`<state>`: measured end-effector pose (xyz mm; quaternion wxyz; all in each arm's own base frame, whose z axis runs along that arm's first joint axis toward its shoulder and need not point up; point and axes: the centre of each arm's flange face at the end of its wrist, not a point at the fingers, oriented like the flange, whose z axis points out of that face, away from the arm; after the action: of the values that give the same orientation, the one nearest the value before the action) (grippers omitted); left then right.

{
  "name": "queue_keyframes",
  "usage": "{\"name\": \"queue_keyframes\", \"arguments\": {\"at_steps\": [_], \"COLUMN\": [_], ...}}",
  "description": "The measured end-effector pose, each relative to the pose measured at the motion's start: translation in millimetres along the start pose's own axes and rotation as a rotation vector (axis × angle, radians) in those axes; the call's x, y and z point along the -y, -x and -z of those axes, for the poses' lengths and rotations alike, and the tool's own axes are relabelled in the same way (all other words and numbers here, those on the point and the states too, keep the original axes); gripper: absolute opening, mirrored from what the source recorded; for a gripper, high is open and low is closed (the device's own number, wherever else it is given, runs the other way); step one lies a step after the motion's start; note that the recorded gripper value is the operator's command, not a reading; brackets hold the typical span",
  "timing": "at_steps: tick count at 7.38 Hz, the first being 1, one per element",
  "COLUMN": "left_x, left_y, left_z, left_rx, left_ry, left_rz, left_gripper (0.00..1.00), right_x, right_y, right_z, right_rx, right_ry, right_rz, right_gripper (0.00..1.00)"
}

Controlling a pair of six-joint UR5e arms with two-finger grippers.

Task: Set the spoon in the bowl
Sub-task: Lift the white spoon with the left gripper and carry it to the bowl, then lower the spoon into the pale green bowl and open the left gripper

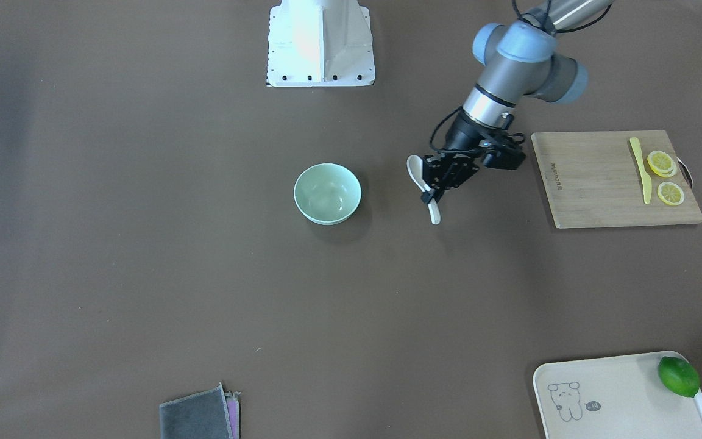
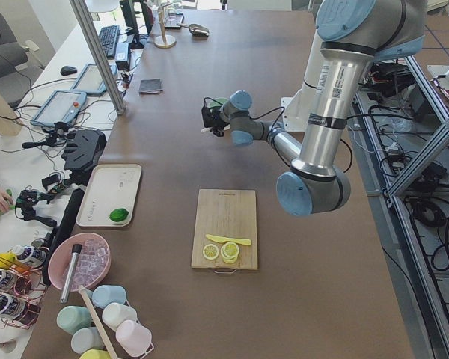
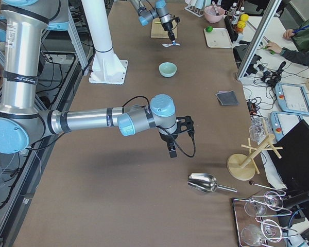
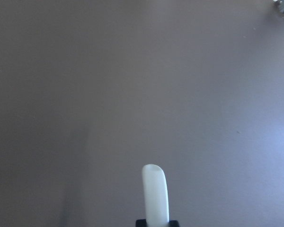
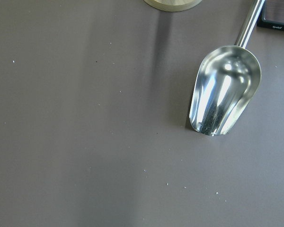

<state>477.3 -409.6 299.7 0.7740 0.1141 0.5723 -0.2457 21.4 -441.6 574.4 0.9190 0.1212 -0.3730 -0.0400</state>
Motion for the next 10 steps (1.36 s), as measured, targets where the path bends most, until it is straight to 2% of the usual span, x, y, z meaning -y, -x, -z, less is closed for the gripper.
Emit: {"name": "queue_keyframes", "arguments": {"at_steps": [1, 3, 4, 5, 8, 10], "left_x": [-29.1, -54.5, -61.0, -67.3, -68.0, -57.7], "left_y": [-38.5, -72.4, -85.7, -92.4, -92.1, -69.9], "left_z": [-10.1, -30.7, -37.6, -40.2, -36.0, -1.5], "left_rx": [0.010, 0.024, 0.018, 0.013, 0.006, -0.009], "left_ry": [-0.009, -0.018, -0.029, -0.031, -0.043, -0.042], "left_rz": [0.038, 0.061, 0.067, 0.071, 0.043, -0.068], "left_gripper": [0.00, 0.03, 0.82, 0.97, 0.97, 0.97], "right_x": [-0.8, -3.8, -5.5, -6.8, -8.1, -8.6], "right_y": [-1.0, -2.9, -4.1, -5.1, -6.1, -7.2], "right_z": [-0.9, -1.5, -1.8, -1.7, -1.2, -1.1], "right_rx": [0.000, 0.000, -0.001, -0.001, -0.002, -0.003], "right_ry": [0.001, 0.004, 0.006, 0.006, 0.006, 0.006], "right_rz": [-0.002, -0.006, -0.009, -0.011, -0.013, -0.015], "right_gripper": [1.00, 1.00, 1.00, 1.00, 1.00, 1.00]}}
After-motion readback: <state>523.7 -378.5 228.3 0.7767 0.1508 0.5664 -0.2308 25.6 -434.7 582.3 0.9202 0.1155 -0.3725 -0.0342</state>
